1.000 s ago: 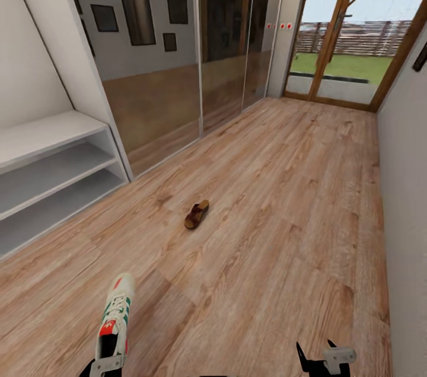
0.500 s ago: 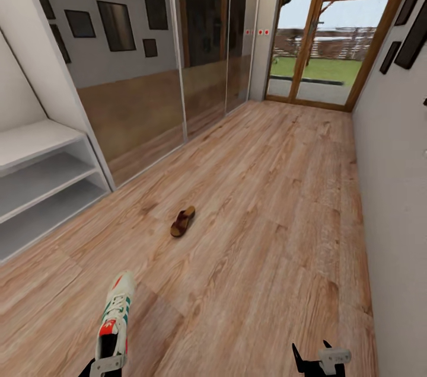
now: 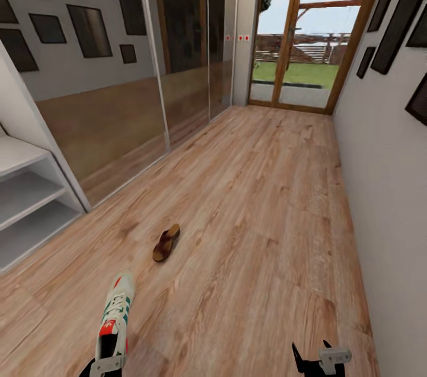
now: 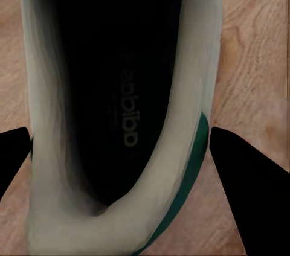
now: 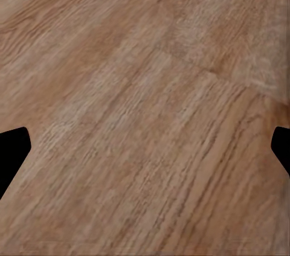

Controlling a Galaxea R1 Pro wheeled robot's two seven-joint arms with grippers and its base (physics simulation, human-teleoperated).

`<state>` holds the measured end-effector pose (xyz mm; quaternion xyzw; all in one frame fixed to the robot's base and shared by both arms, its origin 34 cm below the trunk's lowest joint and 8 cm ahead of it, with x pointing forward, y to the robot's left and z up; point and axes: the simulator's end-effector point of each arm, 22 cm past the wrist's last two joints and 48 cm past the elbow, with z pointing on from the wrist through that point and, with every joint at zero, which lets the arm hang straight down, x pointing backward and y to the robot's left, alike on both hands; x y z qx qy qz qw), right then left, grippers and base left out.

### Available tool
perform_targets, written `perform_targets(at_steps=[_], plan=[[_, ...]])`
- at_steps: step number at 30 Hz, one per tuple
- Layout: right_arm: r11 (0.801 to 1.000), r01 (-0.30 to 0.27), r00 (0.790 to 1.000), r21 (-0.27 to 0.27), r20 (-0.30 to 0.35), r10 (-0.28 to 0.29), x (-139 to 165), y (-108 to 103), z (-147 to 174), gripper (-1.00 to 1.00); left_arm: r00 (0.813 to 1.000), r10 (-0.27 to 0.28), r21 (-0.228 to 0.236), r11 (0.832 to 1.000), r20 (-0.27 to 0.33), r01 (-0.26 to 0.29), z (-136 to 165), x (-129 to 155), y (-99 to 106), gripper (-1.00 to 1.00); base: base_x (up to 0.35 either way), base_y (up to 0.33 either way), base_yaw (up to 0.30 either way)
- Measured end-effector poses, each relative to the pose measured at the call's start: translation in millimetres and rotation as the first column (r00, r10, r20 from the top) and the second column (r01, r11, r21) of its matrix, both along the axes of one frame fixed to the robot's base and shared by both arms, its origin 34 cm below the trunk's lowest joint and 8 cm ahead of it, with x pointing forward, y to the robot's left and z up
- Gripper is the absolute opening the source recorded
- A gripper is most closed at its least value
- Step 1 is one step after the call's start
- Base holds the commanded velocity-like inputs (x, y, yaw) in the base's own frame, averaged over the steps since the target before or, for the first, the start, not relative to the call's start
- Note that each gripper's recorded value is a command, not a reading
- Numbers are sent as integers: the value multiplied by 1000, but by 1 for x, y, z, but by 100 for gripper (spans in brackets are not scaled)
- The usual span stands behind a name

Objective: Pick up the two gym shoes and the two sandals from the corridor floor and place them onto the hallstand (shoe rack) in the corridor, making sure they are on the rack and not on the floor. Arrange them so the two gym shoes are next to each other and the two sandals are next to each other.

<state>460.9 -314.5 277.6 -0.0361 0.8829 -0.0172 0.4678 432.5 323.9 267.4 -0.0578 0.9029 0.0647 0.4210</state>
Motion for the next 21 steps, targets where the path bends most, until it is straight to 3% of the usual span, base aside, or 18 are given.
perform_targets(at_steps=[21], plan=[[1000, -1, 1000, 2, 3, 1, 1, 1, 1, 100, 1000, -1, 0, 1000, 4, 1, 1, 1, 0, -100, 339, -12, -9]])
